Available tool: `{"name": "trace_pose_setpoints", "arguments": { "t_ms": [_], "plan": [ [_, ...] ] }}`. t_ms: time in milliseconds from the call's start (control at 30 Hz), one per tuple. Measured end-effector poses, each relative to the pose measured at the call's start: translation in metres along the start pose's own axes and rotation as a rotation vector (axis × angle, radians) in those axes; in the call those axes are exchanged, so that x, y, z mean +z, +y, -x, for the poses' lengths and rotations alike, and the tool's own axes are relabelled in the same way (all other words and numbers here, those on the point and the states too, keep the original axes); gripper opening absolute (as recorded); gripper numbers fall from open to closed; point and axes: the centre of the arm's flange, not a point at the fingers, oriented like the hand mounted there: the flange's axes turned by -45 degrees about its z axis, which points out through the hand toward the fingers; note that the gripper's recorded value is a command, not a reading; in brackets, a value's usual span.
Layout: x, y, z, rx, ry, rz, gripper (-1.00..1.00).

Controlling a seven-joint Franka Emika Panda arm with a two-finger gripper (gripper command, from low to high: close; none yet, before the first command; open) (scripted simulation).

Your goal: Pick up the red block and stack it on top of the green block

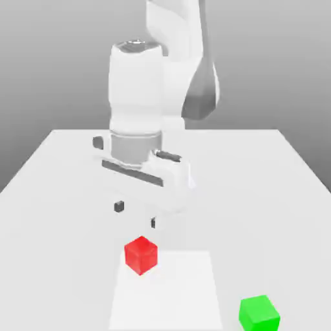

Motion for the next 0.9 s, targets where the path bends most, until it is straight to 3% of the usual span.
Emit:
{"name": "trace_pose_setpoints", "arguments": {
  "t_ms": [200,233,467,700,900],
  "plan": [
    [0.062,0.007,0.007,0.026,-0.022,0.013,0.0],
    [0.068,0.008,0.008,0.026,-0.022,0.014,-1.0],
    [0.067,0.008,0.008,0.026,-0.021,0.013,-1.0],
    [0.013,0.006,0.007,0.024,-0.021,0.014,-1.0],
    [-0.006,-0.08,0.009,-0.265,-0.024,0.015,-1.0]
  ]
}}
